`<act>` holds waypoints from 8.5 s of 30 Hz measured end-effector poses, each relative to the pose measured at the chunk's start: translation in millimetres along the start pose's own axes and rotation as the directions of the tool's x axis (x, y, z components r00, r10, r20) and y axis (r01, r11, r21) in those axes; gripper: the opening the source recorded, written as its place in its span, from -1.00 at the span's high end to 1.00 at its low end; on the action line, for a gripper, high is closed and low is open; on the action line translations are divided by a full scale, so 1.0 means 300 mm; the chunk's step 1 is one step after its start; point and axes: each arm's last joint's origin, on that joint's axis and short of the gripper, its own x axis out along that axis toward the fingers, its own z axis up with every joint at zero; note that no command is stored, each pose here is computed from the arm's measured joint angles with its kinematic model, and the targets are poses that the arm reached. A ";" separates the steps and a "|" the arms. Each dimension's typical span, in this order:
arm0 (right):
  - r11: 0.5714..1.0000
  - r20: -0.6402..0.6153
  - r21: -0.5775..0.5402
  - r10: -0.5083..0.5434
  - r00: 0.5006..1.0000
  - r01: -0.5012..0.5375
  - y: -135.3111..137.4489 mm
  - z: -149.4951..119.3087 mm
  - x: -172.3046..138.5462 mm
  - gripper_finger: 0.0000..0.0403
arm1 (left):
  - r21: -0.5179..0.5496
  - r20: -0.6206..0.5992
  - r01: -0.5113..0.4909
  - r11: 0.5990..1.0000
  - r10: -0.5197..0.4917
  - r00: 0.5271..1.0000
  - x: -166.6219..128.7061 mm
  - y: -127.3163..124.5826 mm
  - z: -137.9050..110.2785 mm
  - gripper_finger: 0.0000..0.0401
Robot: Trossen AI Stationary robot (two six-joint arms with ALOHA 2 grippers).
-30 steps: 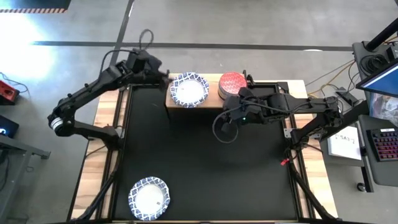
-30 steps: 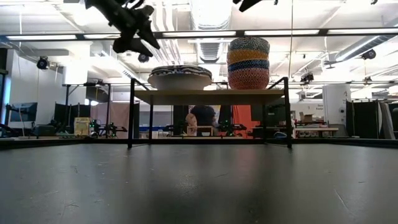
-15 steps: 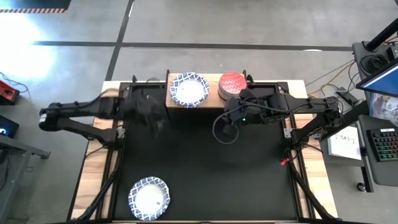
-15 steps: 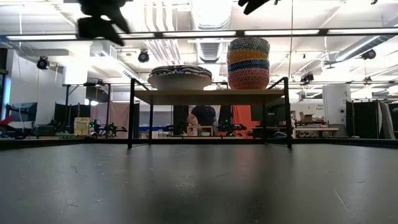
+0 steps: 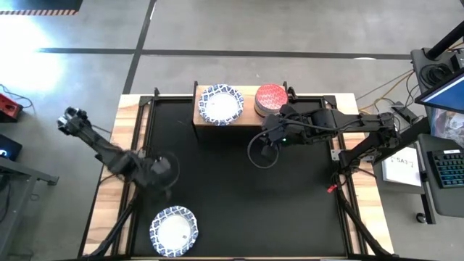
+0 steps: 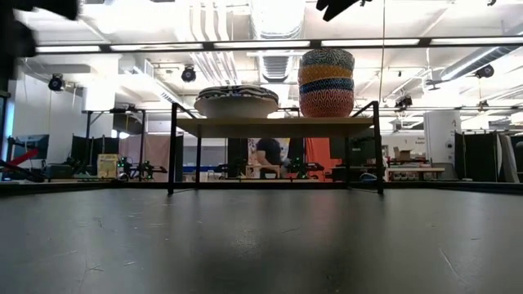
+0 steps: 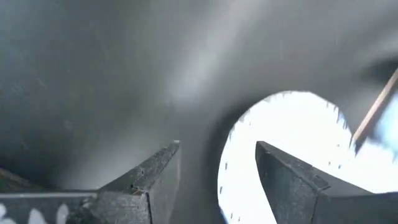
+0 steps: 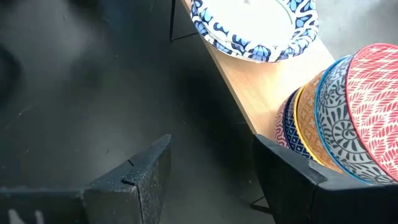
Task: Place and stack bowls onto a shelf
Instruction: Stack the blue bowl on top of the stacked bowls on the shelf
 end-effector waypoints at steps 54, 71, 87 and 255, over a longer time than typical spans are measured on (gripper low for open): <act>1.000 0.000 0.016 0.000 1.000 0.000 0.000 0.000 0.001 -0.04 | 0.041 -0.152 -0.061 0.997 0.067 0.986 0.391 -0.075 -0.299 0.16; 1.000 0.000 0.017 0.000 1.000 0.000 0.001 0.000 0.001 -0.04 | 0.059 0.001 0.077 0.995 -0.077 0.997 0.306 -0.085 -0.204 0.96; 0.999 -0.015 0.040 0.038 0.999 -0.037 0.004 -0.002 0.001 -0.04 | 0.083 0.536 0.136 0.987 -0.160 0.829 0.061 0.085 0.155 0.98; 0.931 0.212 0.339 0.067 0.975 -0.137 -0.430 0.212 0.374 0.94 | 0.310 0.766 0.030 0.950 -0.268 0.584 -0.262 0.134 0.378 0.03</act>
